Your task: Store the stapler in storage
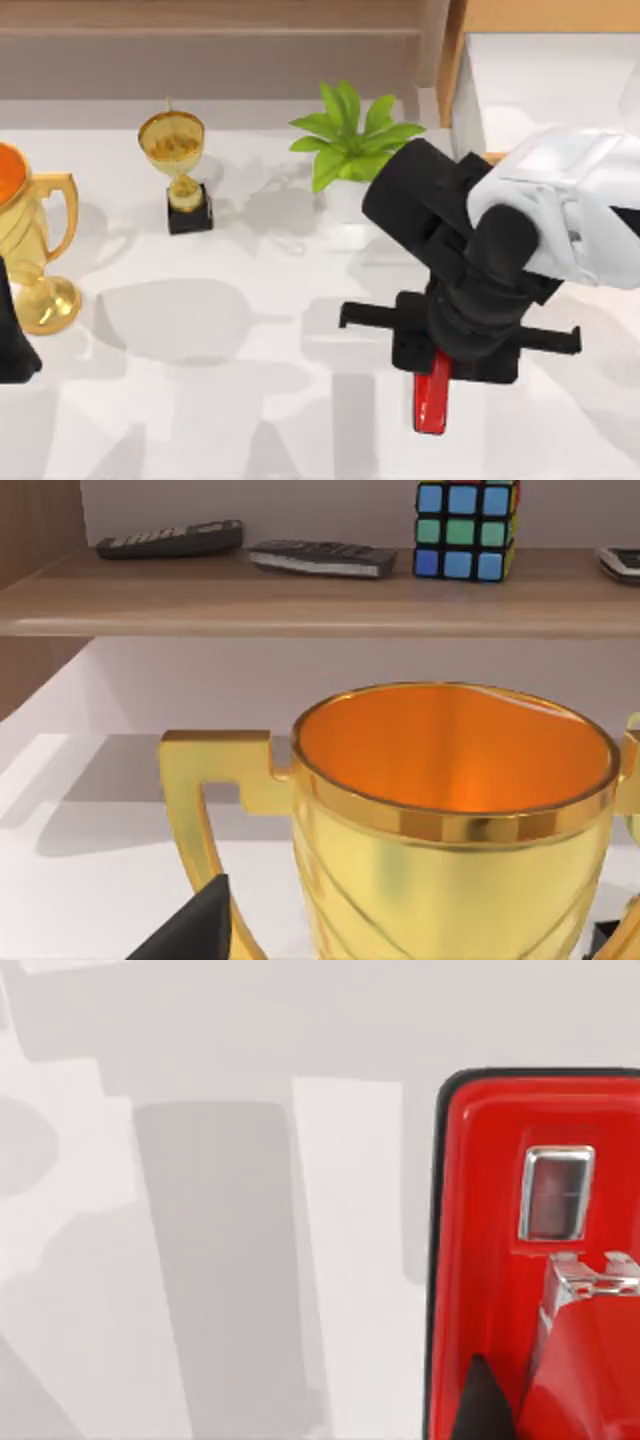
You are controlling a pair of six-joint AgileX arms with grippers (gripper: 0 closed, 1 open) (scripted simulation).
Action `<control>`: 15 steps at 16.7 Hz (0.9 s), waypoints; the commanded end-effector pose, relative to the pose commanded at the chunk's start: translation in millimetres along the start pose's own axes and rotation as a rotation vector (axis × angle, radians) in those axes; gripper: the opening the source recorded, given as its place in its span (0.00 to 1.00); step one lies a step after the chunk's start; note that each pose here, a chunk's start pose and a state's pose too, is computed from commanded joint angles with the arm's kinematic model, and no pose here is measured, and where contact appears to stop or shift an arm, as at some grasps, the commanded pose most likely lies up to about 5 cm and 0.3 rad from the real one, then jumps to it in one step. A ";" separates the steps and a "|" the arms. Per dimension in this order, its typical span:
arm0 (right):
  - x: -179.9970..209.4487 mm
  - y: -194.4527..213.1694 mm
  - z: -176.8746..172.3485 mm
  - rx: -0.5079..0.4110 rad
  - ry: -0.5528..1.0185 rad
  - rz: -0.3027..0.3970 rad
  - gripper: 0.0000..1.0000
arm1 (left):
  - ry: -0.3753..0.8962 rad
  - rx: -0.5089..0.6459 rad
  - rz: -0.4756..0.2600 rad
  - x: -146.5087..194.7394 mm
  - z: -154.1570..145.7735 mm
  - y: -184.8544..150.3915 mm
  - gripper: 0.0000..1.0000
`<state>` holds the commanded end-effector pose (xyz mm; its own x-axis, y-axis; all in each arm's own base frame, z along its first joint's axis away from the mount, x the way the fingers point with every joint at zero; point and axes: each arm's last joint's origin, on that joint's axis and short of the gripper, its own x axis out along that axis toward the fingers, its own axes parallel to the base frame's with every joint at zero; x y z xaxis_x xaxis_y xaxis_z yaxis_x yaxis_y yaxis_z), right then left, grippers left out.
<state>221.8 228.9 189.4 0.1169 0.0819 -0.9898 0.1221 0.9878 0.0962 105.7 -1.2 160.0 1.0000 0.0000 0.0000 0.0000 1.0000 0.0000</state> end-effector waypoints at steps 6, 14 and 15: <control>-78.6 -9.8 112.1 0.119 -0.284 0.095 0.00 | 0.000 0.000 0.000 0.0 0.0 0.0 1.00; -44.2 -95.4 247.3 0.058 -0.177 -0.104 0.00 | 0.000 0.000 0.000 0.0 0.0 0.0 1.00; -26.5 -105.3 256.2 0.030 -0.110 -0.121 0.00 | 0.000 0.000 0.000 0.0 0.0 0.0 1.00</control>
<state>458.3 88.9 232.5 0.2061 -0.0540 -0.9770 0.1715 0.9850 -0.0183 105.7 -1.2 160.0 1.0000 0.0000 0.0000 0.0000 1.0000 0.0000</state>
